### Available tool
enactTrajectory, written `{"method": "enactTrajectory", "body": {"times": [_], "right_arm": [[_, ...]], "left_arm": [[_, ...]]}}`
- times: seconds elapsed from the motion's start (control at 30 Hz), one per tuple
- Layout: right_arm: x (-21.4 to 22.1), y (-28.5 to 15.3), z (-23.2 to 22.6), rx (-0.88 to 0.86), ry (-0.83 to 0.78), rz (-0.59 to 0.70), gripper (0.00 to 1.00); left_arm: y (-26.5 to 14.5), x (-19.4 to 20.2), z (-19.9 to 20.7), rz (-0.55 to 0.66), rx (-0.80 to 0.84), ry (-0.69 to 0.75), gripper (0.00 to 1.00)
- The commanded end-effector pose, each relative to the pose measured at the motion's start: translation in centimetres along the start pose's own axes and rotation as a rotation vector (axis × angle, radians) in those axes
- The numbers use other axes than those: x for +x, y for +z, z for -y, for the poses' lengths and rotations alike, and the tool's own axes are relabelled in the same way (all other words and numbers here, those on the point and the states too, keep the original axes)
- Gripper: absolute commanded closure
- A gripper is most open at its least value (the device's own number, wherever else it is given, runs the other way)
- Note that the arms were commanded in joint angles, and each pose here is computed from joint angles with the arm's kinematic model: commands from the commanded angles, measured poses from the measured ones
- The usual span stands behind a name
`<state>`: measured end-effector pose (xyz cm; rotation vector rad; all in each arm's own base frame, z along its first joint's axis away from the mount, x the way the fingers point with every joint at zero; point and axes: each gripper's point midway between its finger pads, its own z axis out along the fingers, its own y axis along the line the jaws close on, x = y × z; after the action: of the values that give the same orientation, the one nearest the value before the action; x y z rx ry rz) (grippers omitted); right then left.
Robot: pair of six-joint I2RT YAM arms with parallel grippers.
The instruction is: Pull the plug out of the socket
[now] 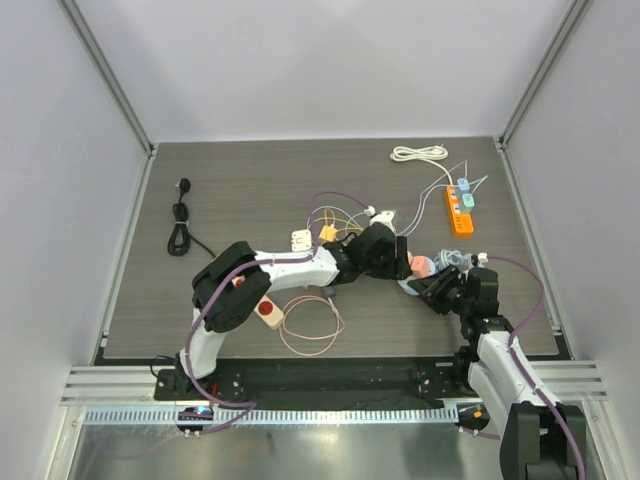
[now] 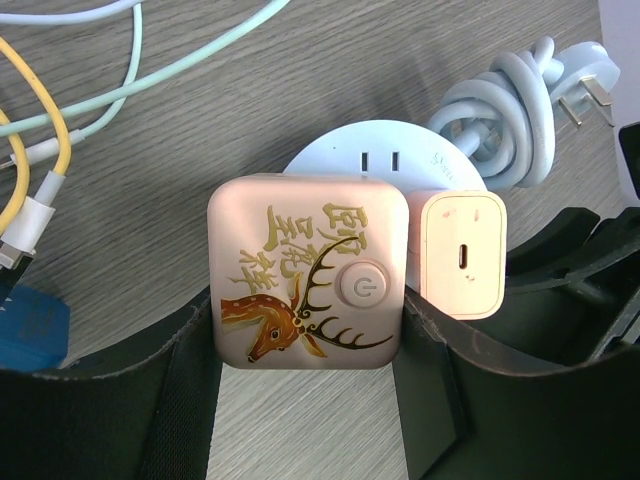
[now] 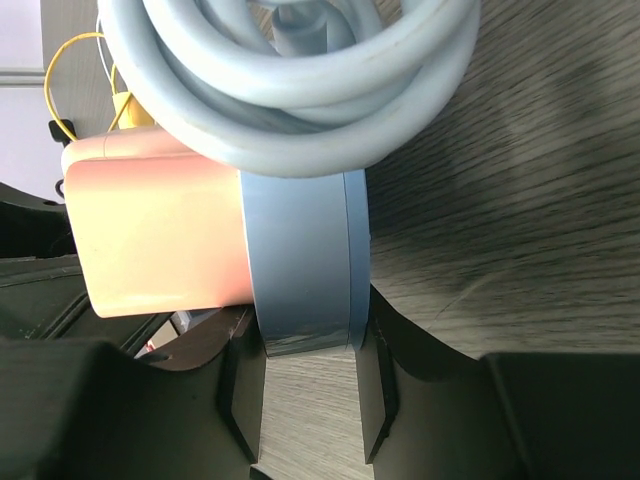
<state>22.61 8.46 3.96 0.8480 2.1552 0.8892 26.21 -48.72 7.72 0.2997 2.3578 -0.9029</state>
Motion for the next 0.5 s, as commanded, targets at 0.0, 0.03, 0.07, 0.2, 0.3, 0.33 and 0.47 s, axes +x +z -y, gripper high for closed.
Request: {"method": "enactTrajectory", "body": {"times": [0.0,0.03,0.07,0.2,0.3,0.33,0.47], "right_arm": [[-1.1,0.4,4.2,0.175,0.026,0.098,0.99],[-1.0,0.4,4.4,0.181,0.029,0.095,0.99],[-1.0,0.4,4.5,0.182,0.028,0.096,0.99],[-1.1,0.3,4.6,0.186,0.003,0.099,0.99],[-1.5,0.2,4.6,0.192,0.004,0.122,0.99],[-1.5,0.2,4.7,0.196,0.001,0.127,0.99],[-1.8,0.2,4.6,0.200,-0.010,0.131,0.99]], "left_arm": [[-3.3,-5.2,4.3,0.115,0.145,-0.015,1.00],[-3.4,-5.4,4.4,0.097,0.162,-0.040,1.00],[-3.5,-5.7,4.3,0.092,0.162,-0.063,1.00],[-3.8,-7.7,3.6,0.097,0.161,-0.141,1.00],[-4.3,-8.6,3.5,0.125,0.151,-0.129,1.00],[-4.8,-9.0,3.6,0.137,0.151,-0.120,1.00],[-6.3,-9.7,3.6,0.176,0.142,-0.079,1.00]]}}
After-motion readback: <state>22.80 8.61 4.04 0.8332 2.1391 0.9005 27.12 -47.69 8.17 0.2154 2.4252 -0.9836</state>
